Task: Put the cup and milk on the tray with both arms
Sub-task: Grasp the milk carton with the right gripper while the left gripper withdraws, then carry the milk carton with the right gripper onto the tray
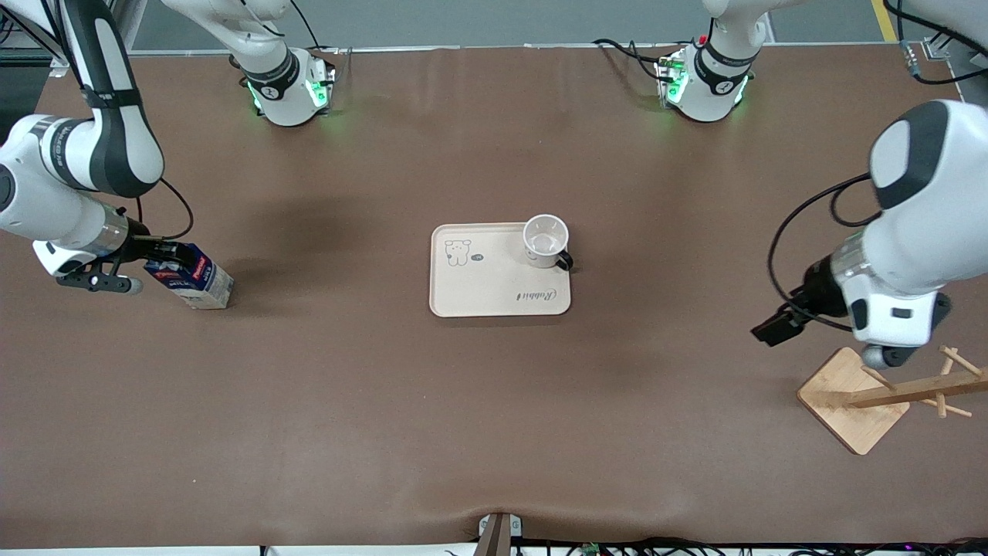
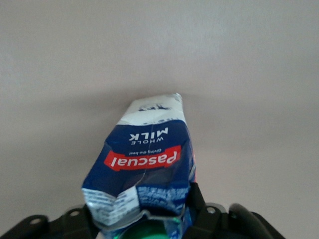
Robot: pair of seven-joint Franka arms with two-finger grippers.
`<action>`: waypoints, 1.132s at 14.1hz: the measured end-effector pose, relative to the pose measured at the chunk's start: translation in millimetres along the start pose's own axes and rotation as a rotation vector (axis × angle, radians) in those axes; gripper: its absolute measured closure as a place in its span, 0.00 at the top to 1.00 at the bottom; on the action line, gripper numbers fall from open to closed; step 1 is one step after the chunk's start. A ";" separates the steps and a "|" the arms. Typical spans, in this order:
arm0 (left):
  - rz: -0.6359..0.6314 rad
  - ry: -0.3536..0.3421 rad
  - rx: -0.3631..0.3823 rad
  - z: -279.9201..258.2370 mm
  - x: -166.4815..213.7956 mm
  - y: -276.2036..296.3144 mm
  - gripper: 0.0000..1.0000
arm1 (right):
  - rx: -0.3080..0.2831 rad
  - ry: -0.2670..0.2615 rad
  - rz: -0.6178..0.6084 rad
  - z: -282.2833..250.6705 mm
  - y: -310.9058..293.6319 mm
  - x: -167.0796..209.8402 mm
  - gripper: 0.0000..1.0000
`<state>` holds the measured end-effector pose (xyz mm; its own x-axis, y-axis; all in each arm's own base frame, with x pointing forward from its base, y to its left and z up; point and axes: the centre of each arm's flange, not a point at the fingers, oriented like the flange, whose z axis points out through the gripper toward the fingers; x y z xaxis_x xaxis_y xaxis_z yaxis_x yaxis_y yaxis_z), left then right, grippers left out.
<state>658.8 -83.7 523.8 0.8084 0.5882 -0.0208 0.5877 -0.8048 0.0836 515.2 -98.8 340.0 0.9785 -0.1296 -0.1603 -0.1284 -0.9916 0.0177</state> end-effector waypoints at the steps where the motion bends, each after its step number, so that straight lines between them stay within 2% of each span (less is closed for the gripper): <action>1: 0.031 0.004 0.006 -7.9 6.3 -12.1 1.00 | 0.001 -0.008 0.000 -8.7 -0.3 -0.7 0.65; 5: 0.161 0.039 0.020 -44.9 28.5 -61.1 1.00 | 0.003 0.002 -0.012 -77.8 -17.2 10.5 0.64; 8: 0.242 0.074 0.032 -75.8 35.9 -92.6 1.00 | 0.084 -0.045 0.009 -113.5 -72.7 7.0 0.53; 9: 0.252 0.075 0.042 -84.1 33.7 -99.5 1.00 | 0.094 -0.059 -0.010 -118.3 -96.3 3.5 0.53; 13: 0.273 0.081 0.066 -106.8 18.1 -105.4 1.00 | 0.073 -0.090 0.008 -119.0 -208.2 -23.1 0.53; 16: 0.325 0.089 0.080 -121.9 10.1 -111.8 1.00 | 0.053 -0.091 0.014 -119.7 -292.0 -54.6 0.53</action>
<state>597.3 22.0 635.6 0.9498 0.3021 0.0818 0.3036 -0.9528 -0.0072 518.5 197.4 461.7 0.9582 -0.1406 -0.2491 -0.1531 -0.9877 -0.0314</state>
